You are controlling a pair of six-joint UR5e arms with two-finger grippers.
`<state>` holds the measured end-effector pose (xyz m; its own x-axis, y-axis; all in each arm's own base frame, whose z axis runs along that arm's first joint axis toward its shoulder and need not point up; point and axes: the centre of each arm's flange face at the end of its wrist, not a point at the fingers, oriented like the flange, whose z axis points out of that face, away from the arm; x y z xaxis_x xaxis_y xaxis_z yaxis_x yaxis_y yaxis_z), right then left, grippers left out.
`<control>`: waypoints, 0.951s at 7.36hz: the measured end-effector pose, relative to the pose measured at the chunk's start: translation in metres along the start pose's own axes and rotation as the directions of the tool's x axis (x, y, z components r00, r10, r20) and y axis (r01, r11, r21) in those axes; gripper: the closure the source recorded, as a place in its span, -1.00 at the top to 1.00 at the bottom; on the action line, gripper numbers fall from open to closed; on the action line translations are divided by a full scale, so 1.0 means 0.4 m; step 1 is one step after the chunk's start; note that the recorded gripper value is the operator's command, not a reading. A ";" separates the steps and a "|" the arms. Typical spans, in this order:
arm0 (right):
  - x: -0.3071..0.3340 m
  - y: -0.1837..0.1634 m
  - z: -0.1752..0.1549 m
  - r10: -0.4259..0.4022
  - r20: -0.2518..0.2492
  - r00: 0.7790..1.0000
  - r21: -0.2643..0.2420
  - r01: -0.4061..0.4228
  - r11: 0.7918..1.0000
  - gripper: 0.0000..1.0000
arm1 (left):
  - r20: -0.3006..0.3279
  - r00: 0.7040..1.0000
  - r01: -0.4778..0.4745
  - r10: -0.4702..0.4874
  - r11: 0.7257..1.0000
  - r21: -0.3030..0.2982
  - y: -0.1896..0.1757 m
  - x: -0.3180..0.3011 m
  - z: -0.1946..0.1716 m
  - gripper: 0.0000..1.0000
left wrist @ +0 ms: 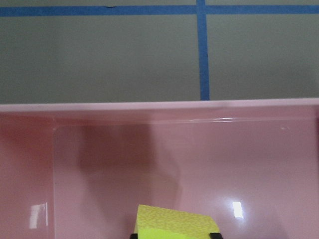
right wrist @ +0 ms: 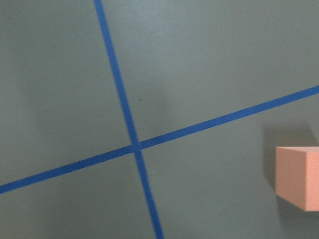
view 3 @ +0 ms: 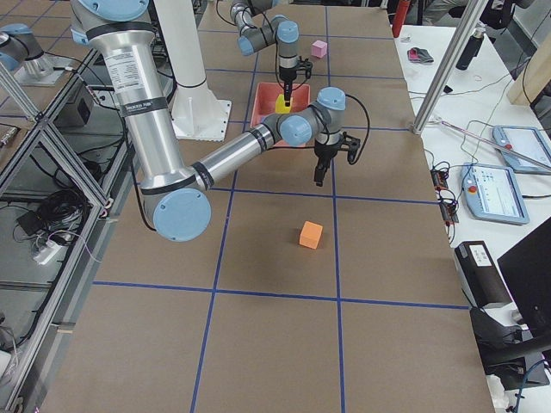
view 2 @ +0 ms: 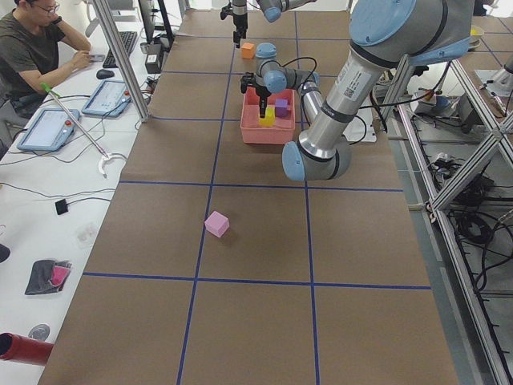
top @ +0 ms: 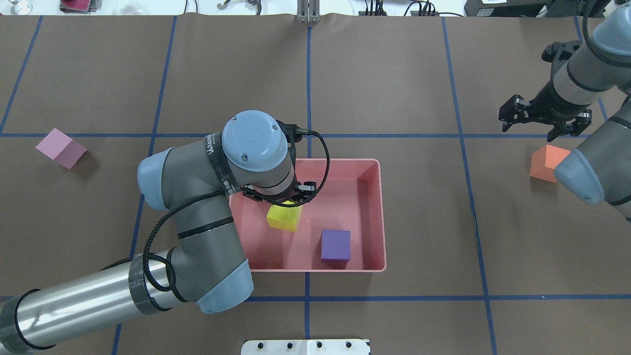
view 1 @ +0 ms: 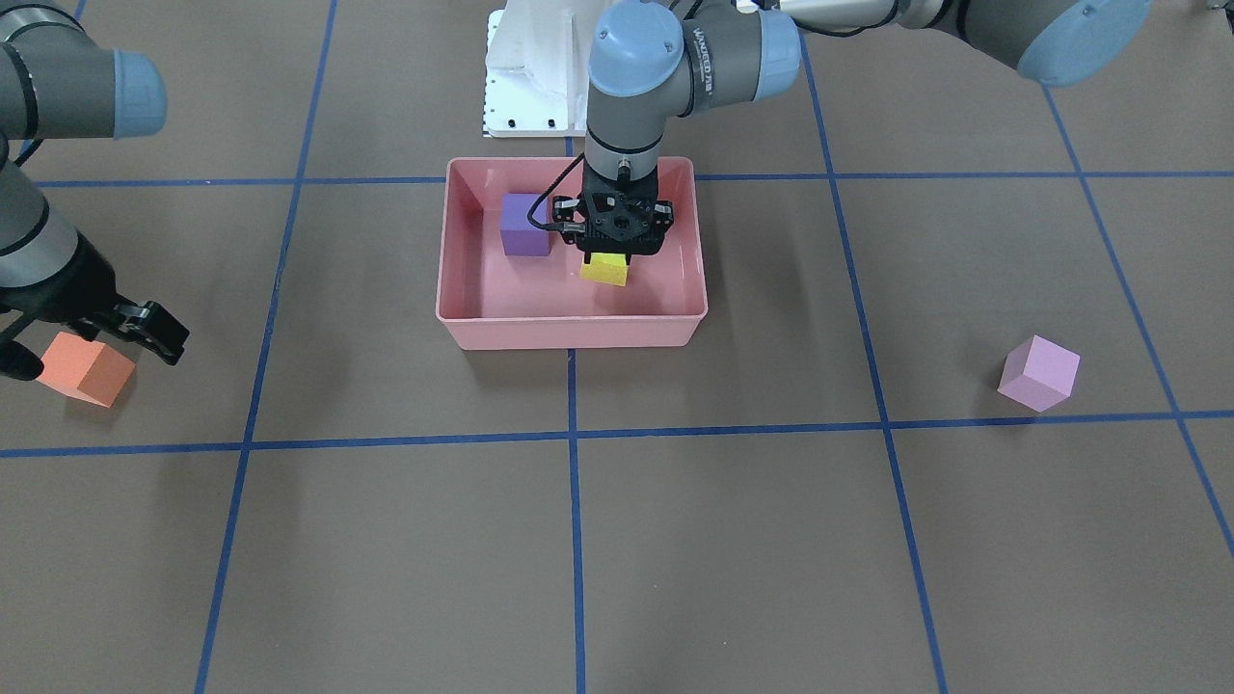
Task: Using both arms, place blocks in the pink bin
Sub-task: 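Drop yellow-green cube with left gripper while right gripper grasps orange cube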
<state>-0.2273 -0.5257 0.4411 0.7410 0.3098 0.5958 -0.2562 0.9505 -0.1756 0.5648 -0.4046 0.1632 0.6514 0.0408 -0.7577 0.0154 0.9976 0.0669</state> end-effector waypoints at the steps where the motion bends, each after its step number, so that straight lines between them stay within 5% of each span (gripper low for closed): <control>1: 0.057 -0.004 0.024 0.010 -0.022 1.000 -0.015 -0.010 1.000 0.99 | 0.001 1.000 0.000 0.000 1.000 0.004 -0.001 0.000 -0.001 0.98; 3: 0.137 -0.014 0.076 0.021 -0.047 0.999 -0.040 -0.023 0.999 0.99 | 0.001 1.000 0.000 0.000 0.999 0.034 -0.010 0.000 -0.015 0.98; 7: 0.262 -0.054 0.241 0.007 -0.008 1.000 -0.024 -0.007 1.000 0.99 | -0.057 0.998 0.023 -0.016 0.993 0.116 -0.074 -0.028 -0.154 0.98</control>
<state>-0.2038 -0.5159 0.5829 0.7439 0.3169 0.5884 -0.2465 0.9485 -0.1992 0.5102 -0.4311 0.1296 0.6066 0.0275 -0.7946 0.1184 0.9851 0.1245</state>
